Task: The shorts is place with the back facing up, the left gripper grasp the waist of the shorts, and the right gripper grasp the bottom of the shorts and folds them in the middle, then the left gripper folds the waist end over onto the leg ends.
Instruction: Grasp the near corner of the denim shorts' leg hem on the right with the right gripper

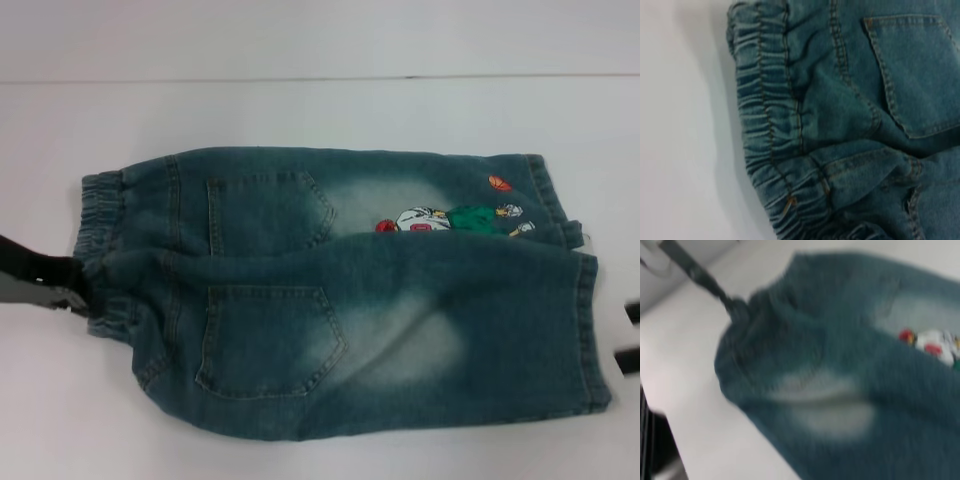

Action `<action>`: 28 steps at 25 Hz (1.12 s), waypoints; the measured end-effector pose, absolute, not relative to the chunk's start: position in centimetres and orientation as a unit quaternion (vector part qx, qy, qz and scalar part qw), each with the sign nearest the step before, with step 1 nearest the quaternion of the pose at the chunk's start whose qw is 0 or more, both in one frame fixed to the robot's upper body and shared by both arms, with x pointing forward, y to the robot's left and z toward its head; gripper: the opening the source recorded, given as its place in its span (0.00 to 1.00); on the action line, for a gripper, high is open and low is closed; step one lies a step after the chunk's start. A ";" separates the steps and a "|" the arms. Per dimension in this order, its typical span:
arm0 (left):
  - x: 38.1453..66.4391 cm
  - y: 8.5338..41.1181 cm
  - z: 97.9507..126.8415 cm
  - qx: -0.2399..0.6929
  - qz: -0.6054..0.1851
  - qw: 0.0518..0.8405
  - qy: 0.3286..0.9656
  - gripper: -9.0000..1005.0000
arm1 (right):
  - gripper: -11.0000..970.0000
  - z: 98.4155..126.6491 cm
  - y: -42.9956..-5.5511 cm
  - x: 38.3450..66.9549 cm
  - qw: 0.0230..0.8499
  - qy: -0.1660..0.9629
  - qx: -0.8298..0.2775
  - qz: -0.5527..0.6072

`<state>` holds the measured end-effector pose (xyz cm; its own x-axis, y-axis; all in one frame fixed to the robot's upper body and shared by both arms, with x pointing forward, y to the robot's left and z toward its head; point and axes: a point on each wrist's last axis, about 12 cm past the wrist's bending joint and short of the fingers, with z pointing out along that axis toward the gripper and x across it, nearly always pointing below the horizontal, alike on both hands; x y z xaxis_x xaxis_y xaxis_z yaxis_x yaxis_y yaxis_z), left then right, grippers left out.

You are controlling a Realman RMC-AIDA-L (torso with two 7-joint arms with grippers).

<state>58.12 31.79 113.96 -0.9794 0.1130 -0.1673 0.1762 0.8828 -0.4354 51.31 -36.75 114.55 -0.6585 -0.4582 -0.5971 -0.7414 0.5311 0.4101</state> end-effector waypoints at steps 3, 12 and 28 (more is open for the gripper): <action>58.4 31.6 114.2 0.079 -0.230 0.072 0.967 0.04 | 0.97 114.2 -36.8 51.2 0.169 0.860 -0.373 0.305; 58.6 31.2 114.4 0.085 -0.231 0.074 0.966 0.04 | 0.96 113.3 -36.1 51.2 0.107 0.864 -0.403 0.281; 58.5 31.0 114.1 0.086 -0.232 0.075 0.966 0.04 | 0.95 111.5 -33.9 52.3 0.061 0.854 -0.430 0.287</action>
<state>58.54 30.97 114.10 -0.9738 0.1315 -0.1857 0.2016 0.8772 -0.4357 52.33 -33.88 111.52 -0.6235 -0.6986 -0.3511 -0.7690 0.4667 0.4369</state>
